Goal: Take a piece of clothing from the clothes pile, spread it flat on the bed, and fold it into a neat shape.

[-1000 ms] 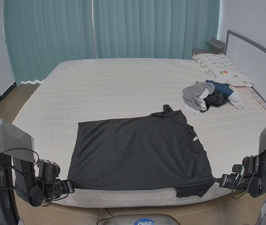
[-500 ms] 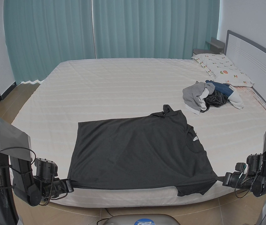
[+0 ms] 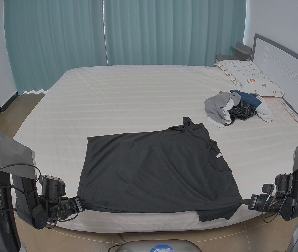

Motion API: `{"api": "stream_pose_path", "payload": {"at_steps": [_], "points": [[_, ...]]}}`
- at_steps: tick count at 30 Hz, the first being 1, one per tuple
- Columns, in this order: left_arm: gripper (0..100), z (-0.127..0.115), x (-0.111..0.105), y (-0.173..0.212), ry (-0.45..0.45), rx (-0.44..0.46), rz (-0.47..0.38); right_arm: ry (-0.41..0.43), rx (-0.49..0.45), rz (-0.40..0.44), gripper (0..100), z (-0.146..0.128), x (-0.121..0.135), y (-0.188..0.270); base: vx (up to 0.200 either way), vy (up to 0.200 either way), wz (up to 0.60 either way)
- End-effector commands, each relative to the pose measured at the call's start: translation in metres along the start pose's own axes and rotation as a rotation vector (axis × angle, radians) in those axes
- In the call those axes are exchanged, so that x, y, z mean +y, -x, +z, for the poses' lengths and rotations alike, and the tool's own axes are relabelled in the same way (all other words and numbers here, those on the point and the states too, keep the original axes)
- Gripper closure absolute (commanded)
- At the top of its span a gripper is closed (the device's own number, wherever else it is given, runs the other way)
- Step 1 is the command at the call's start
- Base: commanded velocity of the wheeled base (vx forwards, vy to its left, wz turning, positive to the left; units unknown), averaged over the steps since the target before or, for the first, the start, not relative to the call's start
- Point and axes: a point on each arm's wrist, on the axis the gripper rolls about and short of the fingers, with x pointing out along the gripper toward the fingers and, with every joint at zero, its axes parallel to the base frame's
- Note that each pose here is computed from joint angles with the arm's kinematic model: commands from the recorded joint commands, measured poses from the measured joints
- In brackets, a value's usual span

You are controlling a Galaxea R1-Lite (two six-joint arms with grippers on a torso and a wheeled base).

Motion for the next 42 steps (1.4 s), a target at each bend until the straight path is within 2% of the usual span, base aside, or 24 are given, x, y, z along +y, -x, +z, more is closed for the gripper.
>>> {"api": "stream_pose_path", "payload": {"at_steps": [1,10,13,18,25,32,42], "points": [[100,0.003,0.000,-0.001,0.024,-0.013,-0.004,0.021,0.007,0.019,100,-0.001,0.005,-0.003,0.000,0.000,0.00],[100,-0.001,0.001,-0.001,0.048,0.011,-0.008,-0.014,0.029,0.003,100,-0.006,0.002,-0.001,0.000,0.000,0.00],[100,0.000,0.003,-0.002,0.082,0.011,-0.003,-0.051,0.047,-0.013,100,-0.011,0.002,0.006,0.200,0.000,0.00],[100,0.000,0.003,-0.002,0.085,-0.003,-0.007,-0.096,0.018,-0.008,100,-0.006,0.004,0.010,0.120,0.000,0.00],[100,0.004,0.002,0.002,0.085,-0.040,-0.016,-0.077,0.010,-0.001,100,-0.004,0.005,0.007,0.000,0.000,0.00],[100,0.006,-0.002,0.004,0.074,-0.053,-0.028,-0.053,-0.059,0.026,100,0.011,0.008,0.005,0.000,0.000,0.00],[100,0.019,-0.010,0.037,0.064,-0.144,-0.079,-0.003,-0.179,0.081,100,0.034,0.027,0.019,0.000,0.000,0.00]]}}
